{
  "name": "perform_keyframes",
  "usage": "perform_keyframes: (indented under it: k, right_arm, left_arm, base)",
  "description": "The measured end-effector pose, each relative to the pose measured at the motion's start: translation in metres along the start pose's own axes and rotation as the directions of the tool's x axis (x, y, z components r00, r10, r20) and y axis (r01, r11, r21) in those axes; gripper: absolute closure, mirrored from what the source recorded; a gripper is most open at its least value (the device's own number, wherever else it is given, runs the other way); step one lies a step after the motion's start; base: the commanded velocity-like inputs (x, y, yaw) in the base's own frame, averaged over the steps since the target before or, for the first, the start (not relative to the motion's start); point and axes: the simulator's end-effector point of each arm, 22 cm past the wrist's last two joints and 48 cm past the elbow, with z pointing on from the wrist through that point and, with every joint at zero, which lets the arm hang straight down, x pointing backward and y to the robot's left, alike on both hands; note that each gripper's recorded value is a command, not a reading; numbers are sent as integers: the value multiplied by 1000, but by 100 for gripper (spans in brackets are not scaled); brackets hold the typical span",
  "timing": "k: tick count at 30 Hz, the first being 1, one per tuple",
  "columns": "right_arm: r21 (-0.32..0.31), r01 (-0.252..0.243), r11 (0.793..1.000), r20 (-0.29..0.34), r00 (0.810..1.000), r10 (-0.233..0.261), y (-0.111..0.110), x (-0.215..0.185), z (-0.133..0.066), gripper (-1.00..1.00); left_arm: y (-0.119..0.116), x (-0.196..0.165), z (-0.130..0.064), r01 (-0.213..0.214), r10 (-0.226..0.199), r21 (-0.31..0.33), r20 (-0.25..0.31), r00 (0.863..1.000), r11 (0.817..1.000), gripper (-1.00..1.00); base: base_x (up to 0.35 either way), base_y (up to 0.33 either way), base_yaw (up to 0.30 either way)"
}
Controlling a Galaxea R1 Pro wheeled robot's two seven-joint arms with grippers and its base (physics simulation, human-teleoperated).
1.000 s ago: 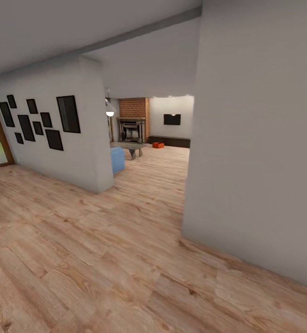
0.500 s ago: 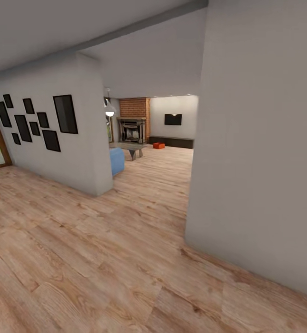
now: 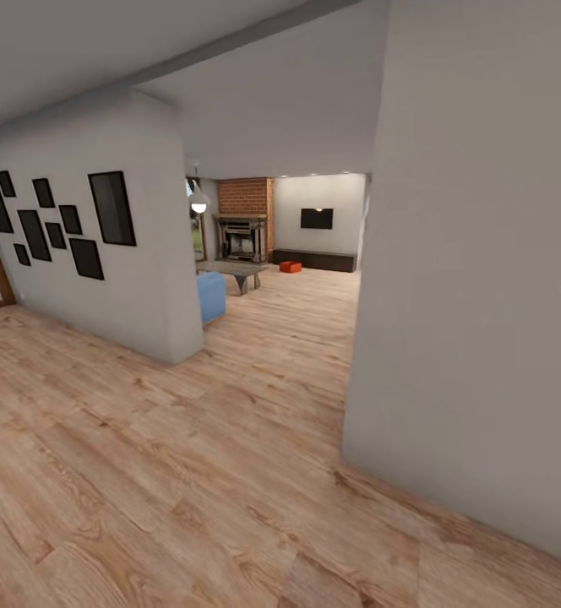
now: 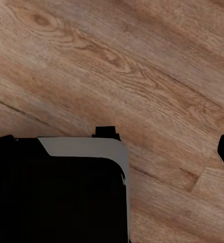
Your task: Move the two storage containers from the living room to the garage. In the garage, place one container on the floor and stack the other container on top of it (either order is fine).
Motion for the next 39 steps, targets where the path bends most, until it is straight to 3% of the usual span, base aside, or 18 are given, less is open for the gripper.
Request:
perform_keyframes:
  k: [14,33,39]
  right_arm:
    - [-2,-1,1000,1,1000,1,2,0,0,-100]
    - [0,-6,1000,2,1000,6,0,-1,0,-100]
    - [3,-3,1000,1,1000,3,-2,0,0,-100]
  left_arm:
    - [0,0,0,1,-1,0,1,1000,1000,-100]
    - [0,0,0,0,0,-1,2,1000,1000,-100]
    - [0,0,0,1,-1,-1,1,1000,1000,-100]
  base:
    - [322,0,22]
    - [322,0,251]
    - [322,0,86]
